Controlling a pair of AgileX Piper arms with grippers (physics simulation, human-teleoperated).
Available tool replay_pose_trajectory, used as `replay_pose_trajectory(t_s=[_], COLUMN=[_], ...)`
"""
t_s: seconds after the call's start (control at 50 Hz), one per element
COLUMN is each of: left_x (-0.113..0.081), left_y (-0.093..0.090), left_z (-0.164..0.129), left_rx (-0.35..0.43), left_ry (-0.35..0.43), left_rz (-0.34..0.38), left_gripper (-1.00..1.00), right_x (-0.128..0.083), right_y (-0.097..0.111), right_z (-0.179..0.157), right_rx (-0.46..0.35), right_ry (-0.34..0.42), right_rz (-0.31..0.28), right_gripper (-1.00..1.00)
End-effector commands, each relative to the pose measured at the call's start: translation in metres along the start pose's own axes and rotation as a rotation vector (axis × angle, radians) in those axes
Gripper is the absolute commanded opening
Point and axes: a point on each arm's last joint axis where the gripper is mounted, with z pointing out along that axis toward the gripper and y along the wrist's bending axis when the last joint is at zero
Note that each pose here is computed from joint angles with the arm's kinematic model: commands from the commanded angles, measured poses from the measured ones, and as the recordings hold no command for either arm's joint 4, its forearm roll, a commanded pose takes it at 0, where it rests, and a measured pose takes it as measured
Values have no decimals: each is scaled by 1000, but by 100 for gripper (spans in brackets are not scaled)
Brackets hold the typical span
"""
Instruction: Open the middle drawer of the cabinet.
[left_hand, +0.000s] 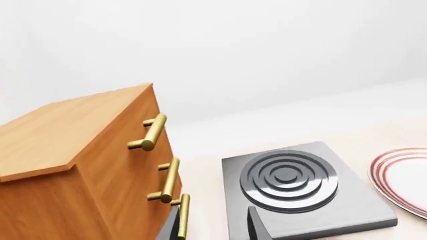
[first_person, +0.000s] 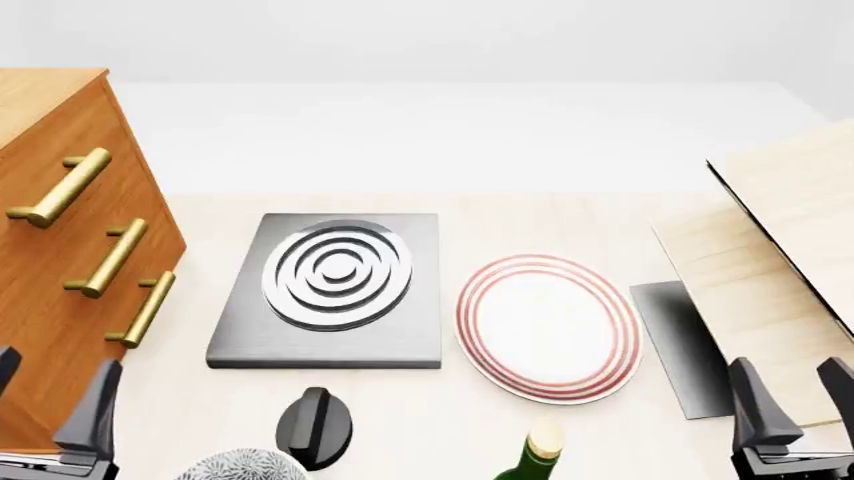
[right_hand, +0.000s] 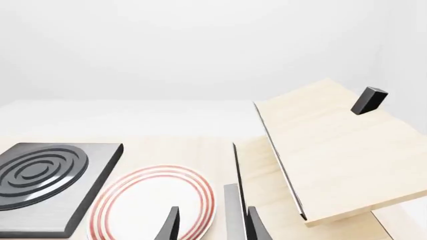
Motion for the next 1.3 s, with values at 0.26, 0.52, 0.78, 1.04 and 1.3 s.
replay_pose_trajectory(t_s=[0.26,0.52,0.78,1.04,1.3], left_x=[-30,-41,-42,-58,-61], left_y=[1,0,-6,-4,-3], left_z=[-5,-3,9,24,31], left_rx=[79,129,193,176,161], left_ry=[-94,-127,-138,-111,-95], left_rz=[190,365,491,538,661], left_gripper=[100,100,100,100,100], right_x=[0,0,0,0,0], right_y=[0,0,0,0,0], right_z=[-2,-2,-2,-2,-2], right_rx=[0,0,0,0,0], right_ry=[-4,-4,-4,-4,-4], right_rz=[2,2,2,2,2], right_gripper=[100,100,100,100,100])
